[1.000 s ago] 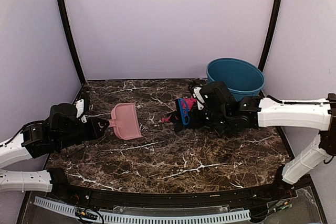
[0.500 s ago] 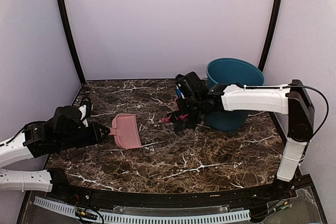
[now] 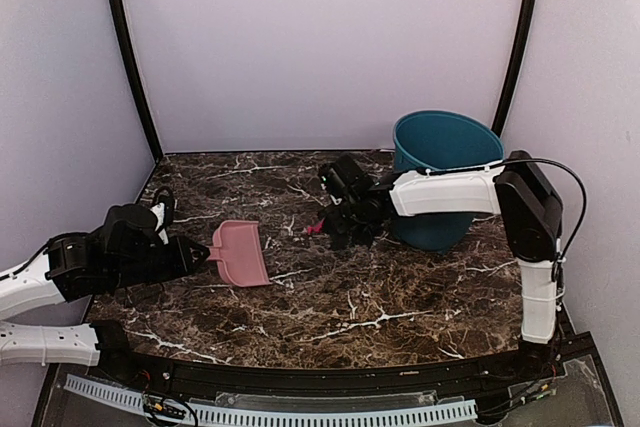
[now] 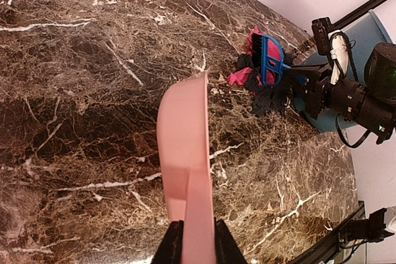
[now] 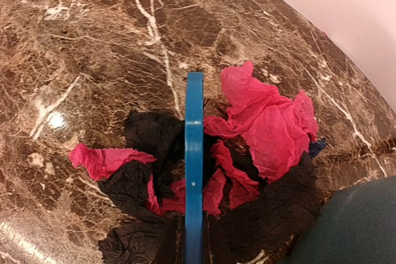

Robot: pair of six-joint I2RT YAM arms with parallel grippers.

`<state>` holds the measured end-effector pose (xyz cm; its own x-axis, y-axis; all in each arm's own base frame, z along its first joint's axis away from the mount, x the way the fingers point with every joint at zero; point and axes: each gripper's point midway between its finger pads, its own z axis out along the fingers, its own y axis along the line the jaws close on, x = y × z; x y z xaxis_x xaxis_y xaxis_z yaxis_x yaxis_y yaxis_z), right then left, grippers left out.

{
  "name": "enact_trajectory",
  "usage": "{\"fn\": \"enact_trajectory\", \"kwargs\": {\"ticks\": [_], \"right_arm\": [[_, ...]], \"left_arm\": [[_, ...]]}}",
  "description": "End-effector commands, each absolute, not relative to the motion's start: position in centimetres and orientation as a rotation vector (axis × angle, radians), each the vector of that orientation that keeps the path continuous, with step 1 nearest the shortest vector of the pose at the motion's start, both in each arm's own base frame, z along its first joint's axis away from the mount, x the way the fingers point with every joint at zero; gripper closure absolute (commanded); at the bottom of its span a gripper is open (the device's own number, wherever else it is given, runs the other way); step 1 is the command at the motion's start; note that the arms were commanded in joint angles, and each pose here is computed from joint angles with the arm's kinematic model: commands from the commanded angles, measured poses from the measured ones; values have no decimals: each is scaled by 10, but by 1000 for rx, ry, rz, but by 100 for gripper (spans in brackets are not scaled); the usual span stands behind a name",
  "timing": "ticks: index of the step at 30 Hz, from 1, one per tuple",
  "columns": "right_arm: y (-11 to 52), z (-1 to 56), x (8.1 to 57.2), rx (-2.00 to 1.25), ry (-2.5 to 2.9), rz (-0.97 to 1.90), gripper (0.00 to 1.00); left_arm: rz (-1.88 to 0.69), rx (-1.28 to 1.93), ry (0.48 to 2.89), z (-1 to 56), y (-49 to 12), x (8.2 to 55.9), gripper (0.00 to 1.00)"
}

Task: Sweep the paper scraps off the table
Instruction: Sweep the paper scraps at the center of the board.

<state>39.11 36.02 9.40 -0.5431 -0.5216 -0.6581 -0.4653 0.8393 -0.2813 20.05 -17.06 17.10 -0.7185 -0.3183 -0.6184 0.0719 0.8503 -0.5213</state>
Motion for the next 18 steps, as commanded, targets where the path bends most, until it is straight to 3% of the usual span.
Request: {"fn": "enact_trajectory", "kwargs": {"ticks": [1, 8, 14, 18], "right_arm": [[376, 89, 371, -817, 2265, 73, 100], [398, 99, 315, -982, 2265, 427, 100], [412, 164, 281, -983, 2120, 754, 100], [397, 192, 288, -875, 2080, 711, 100]], "left_arm": [[-673, -188, 2287, 165, -168, 199, 100], [-674, -185, 2295, 164, -168, 198, 100], [-697, -176, 2311, 164, -168, 192, 100], [-677, -170, 2341, 161, -164, 187, 100]]}}
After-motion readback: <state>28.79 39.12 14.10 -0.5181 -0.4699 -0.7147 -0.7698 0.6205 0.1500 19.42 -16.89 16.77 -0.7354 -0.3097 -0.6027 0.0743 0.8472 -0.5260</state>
